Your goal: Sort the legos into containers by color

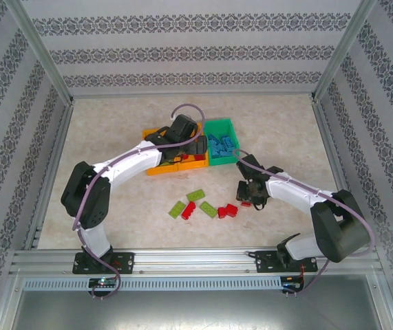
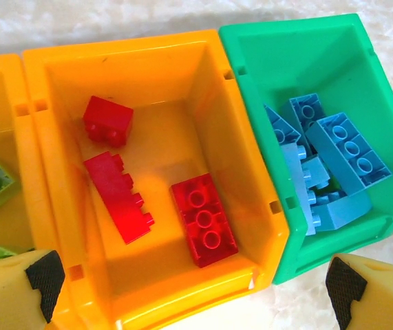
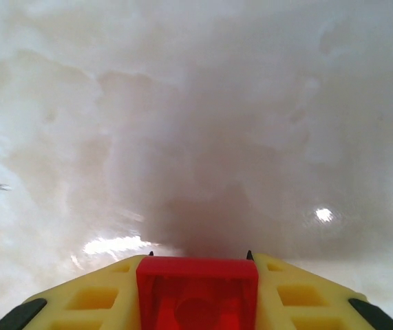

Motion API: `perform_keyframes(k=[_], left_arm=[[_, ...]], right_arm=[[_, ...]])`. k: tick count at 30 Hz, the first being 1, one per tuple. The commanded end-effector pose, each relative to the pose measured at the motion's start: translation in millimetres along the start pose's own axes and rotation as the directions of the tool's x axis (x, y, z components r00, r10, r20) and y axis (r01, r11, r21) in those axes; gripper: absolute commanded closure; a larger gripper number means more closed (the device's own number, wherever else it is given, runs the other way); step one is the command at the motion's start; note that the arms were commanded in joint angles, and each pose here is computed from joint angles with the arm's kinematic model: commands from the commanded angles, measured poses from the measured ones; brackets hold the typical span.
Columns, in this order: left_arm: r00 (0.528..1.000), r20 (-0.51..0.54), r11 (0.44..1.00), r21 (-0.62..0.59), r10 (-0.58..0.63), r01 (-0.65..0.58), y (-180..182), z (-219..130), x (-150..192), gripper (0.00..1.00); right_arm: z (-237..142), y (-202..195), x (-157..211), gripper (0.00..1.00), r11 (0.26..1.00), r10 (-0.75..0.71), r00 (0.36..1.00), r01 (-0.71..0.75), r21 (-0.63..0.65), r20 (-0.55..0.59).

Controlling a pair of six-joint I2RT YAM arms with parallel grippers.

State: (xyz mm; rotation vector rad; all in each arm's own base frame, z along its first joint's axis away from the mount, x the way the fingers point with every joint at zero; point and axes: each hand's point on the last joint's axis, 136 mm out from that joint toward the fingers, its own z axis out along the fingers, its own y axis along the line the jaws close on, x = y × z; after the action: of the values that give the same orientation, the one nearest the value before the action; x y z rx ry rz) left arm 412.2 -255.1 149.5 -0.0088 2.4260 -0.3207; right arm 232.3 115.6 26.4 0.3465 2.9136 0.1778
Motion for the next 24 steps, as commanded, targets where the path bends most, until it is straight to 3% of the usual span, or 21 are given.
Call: perform_keyframes(k=[1, 7, 12, 20, 24], left_arm=[[0.998, 0.058, 0.999, -0.033, 0.0, 0.002, 16.6, -14.2, -11.8, 0.01], [0.998, 0.057, 0.997, -0.077, 0.009, -0.004, 37.1, -24.5, 1.4, 0.01], [0.999, 0.043, 0.994, -0.113, 0.004, 0.001, 53.4, -29.3, 13.2, 0.01], [1.0, -0.001, 0.99, -0.14, 0.004, -0.004, 71.9, -34.6, 35.6, 0.01], [0.999, -0.043, 0.991, -0.131, 0.023, -0.029, 75.2, -33.7, 50.4, 0.01]], right_arm=[[-17.1, 18.4, -20.1, 0.73, 0.999, -0.011, 0.997, 0.015, -0.049, 0.074], [-37.8, 47.2, -46.7, 0.75, 0.989, 0.002, 0.989, 0.021, -0.148, 0.149], [-54.5, 91.7, -73.3, 0.75, 0.949, 0.033, 0.981, 0.03, -0.314, 0.192], [-79.8, 186.2, -113.0, 0.74, 0.792, 0.033, 0.986, 0.072, -0.606, 0.161], [-78.8, 218.6, -125.7, 0.72, 0.746, 0.012, 0.991, 0.08, -0.661, 0.133]])
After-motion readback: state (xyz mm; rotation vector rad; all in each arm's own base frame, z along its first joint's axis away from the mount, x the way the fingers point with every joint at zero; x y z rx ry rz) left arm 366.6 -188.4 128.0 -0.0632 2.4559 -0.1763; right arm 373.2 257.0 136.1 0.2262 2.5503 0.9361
